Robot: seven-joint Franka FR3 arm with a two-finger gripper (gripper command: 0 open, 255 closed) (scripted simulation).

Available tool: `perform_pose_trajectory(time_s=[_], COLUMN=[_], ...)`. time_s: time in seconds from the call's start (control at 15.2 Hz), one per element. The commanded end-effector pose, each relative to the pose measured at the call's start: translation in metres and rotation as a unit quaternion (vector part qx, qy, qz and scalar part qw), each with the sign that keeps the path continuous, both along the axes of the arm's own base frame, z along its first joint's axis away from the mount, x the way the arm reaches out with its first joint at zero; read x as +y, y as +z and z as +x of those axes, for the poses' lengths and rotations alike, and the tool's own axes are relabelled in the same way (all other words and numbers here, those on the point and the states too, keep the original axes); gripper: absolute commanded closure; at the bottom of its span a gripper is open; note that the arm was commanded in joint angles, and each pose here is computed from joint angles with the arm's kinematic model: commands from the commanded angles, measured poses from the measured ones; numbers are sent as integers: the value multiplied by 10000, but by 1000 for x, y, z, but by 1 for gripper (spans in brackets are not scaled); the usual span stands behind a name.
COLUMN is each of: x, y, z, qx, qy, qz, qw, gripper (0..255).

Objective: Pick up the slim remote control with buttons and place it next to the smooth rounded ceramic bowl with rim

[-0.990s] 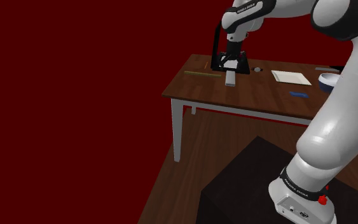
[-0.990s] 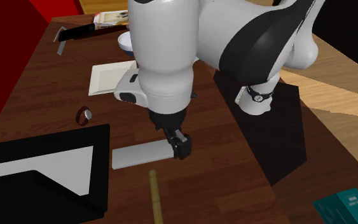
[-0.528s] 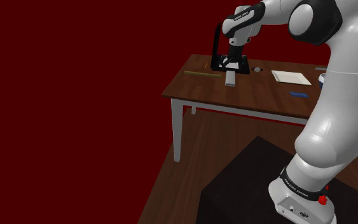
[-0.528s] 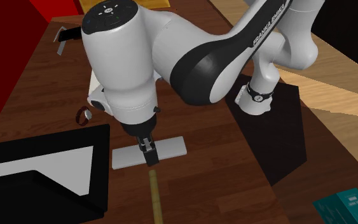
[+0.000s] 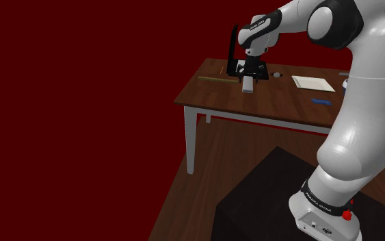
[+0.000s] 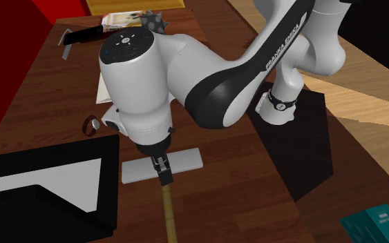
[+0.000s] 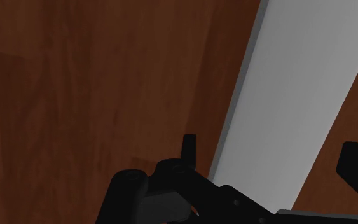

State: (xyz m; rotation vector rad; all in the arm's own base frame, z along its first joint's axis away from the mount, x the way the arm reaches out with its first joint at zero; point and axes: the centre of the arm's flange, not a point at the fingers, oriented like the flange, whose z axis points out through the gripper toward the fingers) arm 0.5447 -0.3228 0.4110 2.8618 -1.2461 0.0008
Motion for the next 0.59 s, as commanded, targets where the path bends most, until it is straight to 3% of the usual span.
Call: perform_pose_trajectory(time_s=[0.0, 0.26, 0.33, 0.53], x=[0, 0, 0, 0], y=[-1, -1, -1, -1], z=[0, 0, 0, 0], qx=[-2, -2, -2, -2], qy=[0, 0, 0, 0], qz=[-1, -1, -1, -1], qw=[10000, 10000, 10000, 10000], gripper=[0, 0, 255, 255])
